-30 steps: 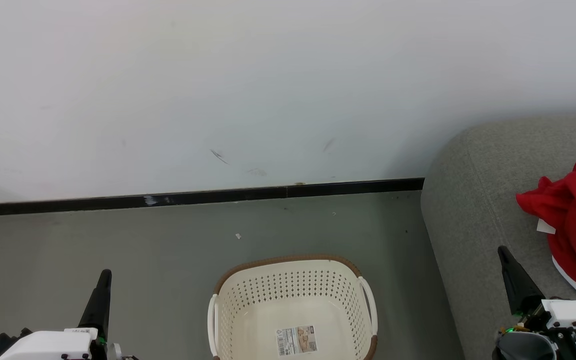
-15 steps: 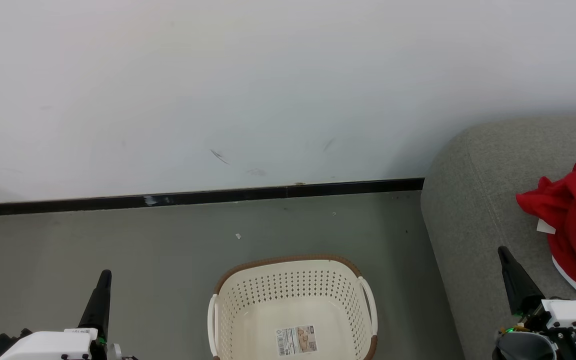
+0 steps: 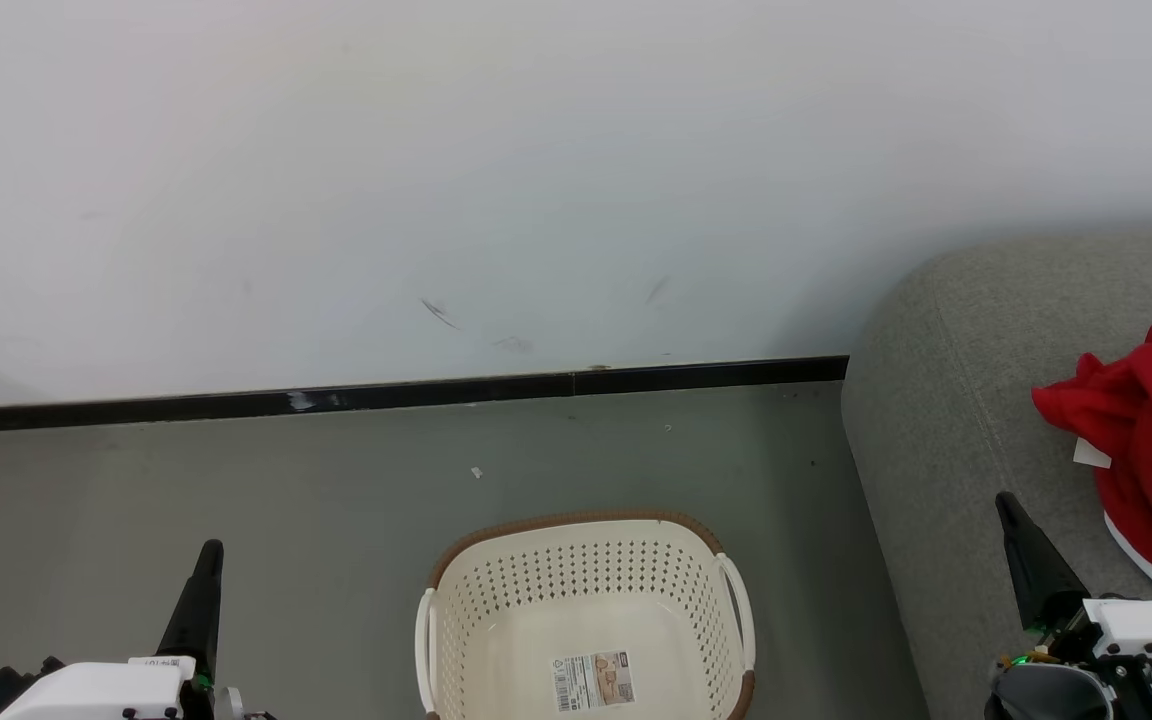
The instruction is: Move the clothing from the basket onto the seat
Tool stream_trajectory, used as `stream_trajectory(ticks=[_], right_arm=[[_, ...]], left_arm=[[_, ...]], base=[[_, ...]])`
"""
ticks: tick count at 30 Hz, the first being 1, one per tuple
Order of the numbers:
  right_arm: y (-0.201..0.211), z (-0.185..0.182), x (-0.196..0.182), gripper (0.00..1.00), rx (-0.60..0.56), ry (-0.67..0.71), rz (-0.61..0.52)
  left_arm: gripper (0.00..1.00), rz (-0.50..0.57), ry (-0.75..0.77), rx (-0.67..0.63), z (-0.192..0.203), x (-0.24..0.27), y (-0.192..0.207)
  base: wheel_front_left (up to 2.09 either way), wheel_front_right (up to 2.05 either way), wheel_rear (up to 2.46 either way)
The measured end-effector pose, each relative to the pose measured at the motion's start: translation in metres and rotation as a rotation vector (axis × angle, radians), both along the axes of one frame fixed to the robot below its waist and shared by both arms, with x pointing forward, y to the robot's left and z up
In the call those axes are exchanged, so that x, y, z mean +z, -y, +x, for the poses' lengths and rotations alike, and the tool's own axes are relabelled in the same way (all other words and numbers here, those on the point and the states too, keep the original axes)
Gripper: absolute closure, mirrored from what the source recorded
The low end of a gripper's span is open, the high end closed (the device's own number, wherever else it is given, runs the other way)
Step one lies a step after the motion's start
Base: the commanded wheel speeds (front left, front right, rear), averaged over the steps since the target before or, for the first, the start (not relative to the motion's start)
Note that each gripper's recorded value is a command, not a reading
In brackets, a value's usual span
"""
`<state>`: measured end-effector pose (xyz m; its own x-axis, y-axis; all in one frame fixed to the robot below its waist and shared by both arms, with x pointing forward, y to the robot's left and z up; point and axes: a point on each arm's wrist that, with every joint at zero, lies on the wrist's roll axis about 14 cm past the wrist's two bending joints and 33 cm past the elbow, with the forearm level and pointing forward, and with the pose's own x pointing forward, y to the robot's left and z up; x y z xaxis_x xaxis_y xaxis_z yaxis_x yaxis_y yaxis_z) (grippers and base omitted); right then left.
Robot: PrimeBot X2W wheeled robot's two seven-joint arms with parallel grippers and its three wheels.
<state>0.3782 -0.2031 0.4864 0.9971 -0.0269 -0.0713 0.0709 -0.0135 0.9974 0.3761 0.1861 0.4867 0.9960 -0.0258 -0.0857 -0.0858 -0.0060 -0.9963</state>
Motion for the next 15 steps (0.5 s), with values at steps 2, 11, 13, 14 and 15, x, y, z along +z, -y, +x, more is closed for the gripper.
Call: stream_trajectory(ticks=[2, 11, 13, 14, 15], right_arm=[[0.0000, 0.0000, -0.0001, 1.00, 0.000, 0.000, 0.000], [0.0000, 0.0000, -0.0001, 1.00, 0.000, 0.000, 0.000], [0.0001, 0.0000, 0.0000, 1.00, 0.000, 0.000, 0.000], [0.0000, 0.0000, -0.0001, 1.00, 0.000, 0.000, 0.000], [0.0000, 0.0000, -0.0001, 1.00, 0.000, 0.000, 0.000]], left_arm=[[1.00, 0.000, 0.000, 0.000, 0.0000, -0.0001, 0.0000], [1.00, 0.000, -0.002, 0.000, -0.0001, -0.0007, 0.0000], [1.00, 0.000, -0.002, 0.000, -0.0001, -0.0007, 0.0000], [1.00, 0.000, -0.002, 0.000, -0.0001, -0.0008, -0.0001], [1.00, 0.000, -0.002, 0.000, -0.0001, -0.0008, -0.0001]], base=[[0.00, 0.00, 0.00], [0.00, 0.00, 0.00], [0.00, 0.00, 0.00], [0.00, 0.00, 0.00], [0.00, 0.00, 0.00]])
